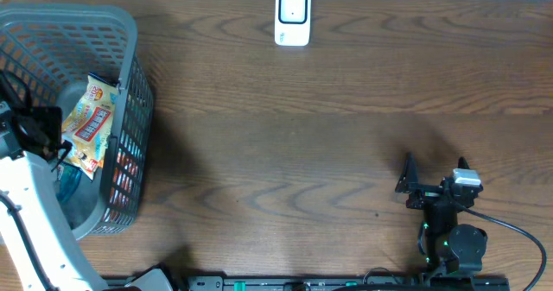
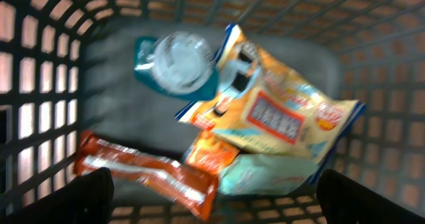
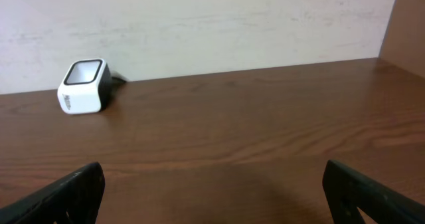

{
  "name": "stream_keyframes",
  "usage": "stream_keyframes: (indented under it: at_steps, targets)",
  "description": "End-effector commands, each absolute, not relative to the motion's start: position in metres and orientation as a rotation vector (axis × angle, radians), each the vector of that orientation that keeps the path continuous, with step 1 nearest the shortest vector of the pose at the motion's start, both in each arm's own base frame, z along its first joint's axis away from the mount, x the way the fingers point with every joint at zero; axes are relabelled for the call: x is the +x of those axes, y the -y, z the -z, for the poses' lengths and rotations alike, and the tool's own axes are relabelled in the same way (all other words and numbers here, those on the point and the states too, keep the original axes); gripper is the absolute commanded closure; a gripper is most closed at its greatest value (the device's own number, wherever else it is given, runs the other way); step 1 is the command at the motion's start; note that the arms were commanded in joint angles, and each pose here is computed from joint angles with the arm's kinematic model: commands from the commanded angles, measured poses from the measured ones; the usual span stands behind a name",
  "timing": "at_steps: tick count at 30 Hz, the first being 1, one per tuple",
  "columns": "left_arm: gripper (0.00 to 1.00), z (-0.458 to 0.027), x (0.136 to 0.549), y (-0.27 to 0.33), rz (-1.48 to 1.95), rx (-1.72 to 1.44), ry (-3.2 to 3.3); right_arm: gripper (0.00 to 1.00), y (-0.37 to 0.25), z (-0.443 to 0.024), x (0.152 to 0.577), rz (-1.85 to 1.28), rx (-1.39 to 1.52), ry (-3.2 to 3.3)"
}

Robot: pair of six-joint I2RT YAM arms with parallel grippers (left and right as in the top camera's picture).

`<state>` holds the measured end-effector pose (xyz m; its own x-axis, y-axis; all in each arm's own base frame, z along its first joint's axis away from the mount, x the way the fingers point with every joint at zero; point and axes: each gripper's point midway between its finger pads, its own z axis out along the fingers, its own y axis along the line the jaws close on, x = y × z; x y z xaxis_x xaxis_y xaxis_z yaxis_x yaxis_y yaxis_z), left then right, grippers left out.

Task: Scan the item barcode
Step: 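Grasp the teal Listerine bottle in the basket with the left gripper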

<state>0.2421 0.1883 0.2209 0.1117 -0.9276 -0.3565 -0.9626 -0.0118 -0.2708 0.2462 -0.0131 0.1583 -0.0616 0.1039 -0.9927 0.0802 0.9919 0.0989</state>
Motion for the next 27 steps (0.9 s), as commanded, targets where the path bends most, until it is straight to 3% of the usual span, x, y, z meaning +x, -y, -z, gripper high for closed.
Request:
stream_keyframes:
  at_steps: [1,27]
  targets:
    - [0.02,-0.224,0.237,-0.184,-0.100,-1.986,-1.839,0.01,0.014,-0.158,0.246,-0.028,0.157,-1.632]
    - [0.02,-0.183,0.208,-0.188,-0.220,-2.432,-1.406,0.01,0.014,-0.158,0.246,-0.027,0.157,-1.633]
